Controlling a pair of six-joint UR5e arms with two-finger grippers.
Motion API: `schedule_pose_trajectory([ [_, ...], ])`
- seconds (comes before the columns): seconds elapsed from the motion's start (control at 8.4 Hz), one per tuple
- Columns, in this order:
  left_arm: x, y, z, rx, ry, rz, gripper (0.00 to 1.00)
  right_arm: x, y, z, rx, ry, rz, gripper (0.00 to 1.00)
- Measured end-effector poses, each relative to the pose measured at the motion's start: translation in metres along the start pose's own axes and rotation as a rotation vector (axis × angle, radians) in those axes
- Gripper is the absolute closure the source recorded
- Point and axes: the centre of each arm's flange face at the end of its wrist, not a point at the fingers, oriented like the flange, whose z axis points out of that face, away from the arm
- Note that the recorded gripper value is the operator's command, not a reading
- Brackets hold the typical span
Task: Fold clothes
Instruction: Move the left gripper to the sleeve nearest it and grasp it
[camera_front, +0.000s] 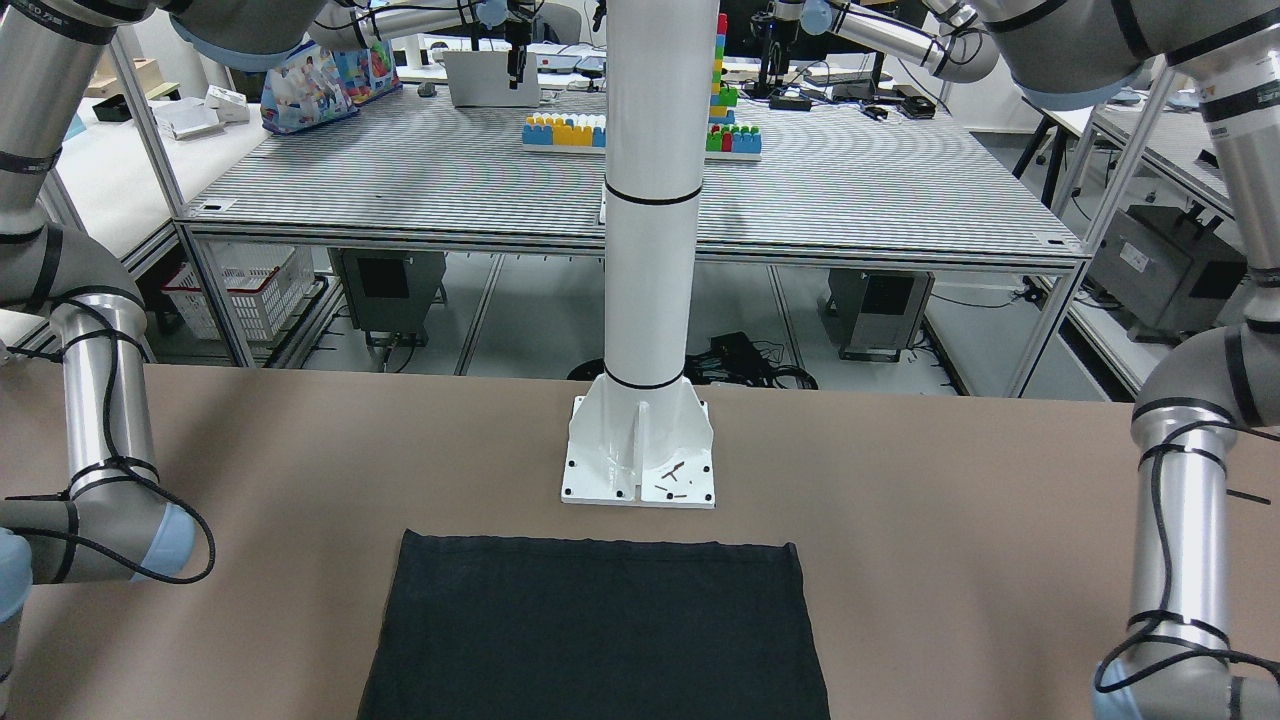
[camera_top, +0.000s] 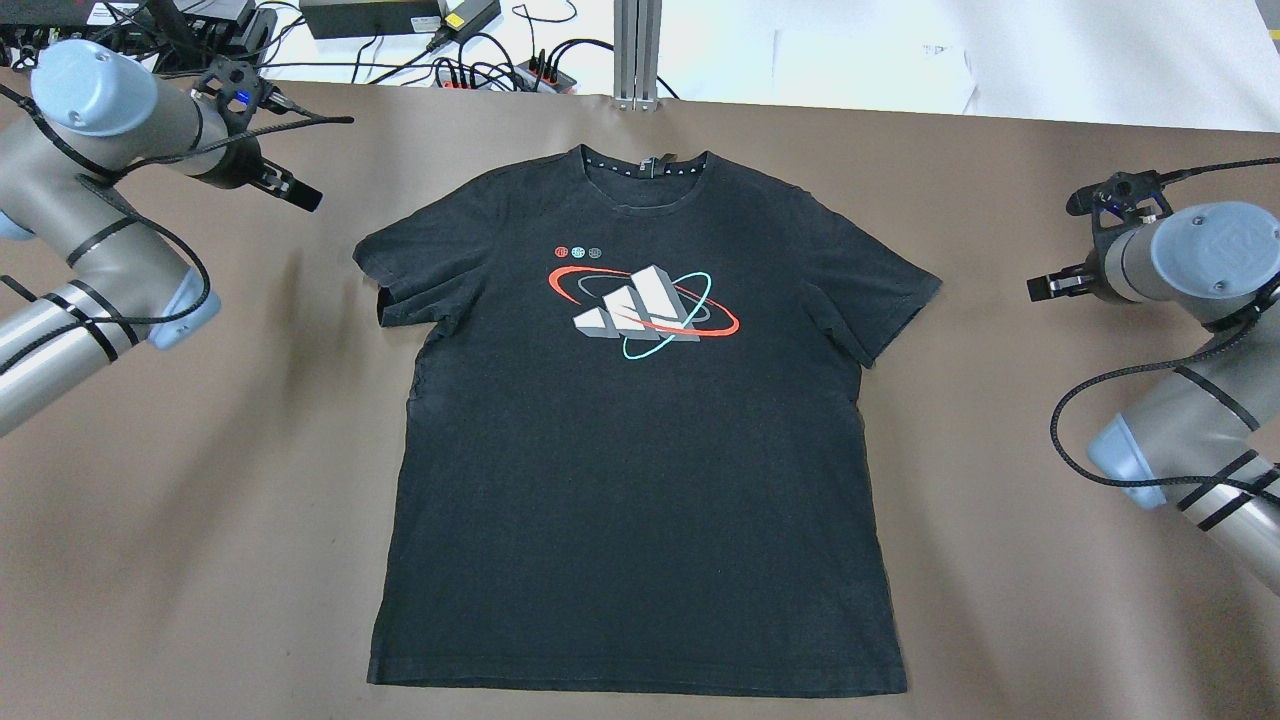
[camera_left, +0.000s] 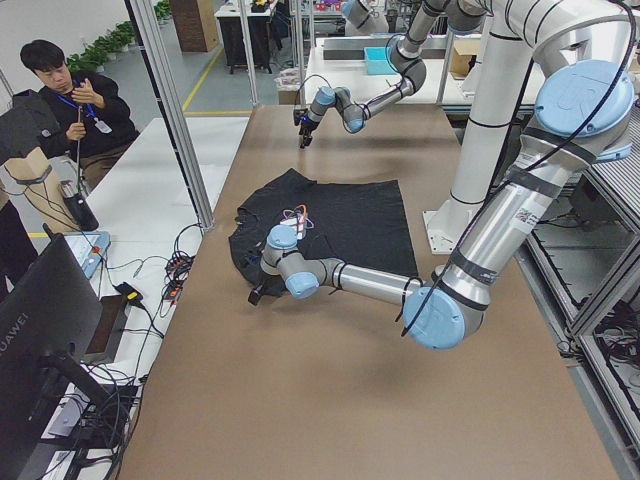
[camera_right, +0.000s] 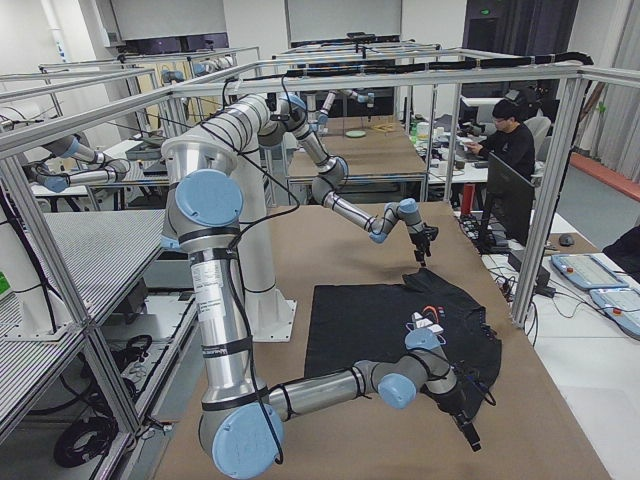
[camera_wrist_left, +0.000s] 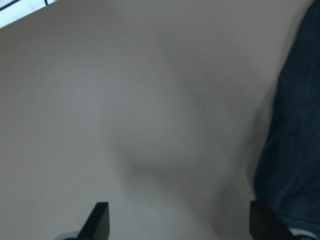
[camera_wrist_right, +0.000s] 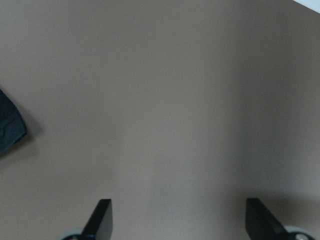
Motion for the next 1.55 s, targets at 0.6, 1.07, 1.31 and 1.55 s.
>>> schedule_pose_trajectory([
  [0.6,0.015,0.008,0.008,-0.032,0.041,-0.029,0.75,-0.003,0.0,0.0,0.0,-0.001,-0.003,0.06],
  [1.07,0.014,0.011,0.011,-0.041,0.04,-0.031,1.0,-0.004,0.0,0.0,0.0,-0.002,-0.005,0.06],
  [1.31,0.017,0.012,0.011,-0.046,0.053,-0.027,0.51,-0.004,0.0,0.0,0.0,-0.002,-0.006,0.06],
  [1.55,0.021,0.012,0.01,-0.053,0.076,-0.018,0.43,-0.005,0.001,0.0,0.0,-0.003,-0.006,0.06],
])
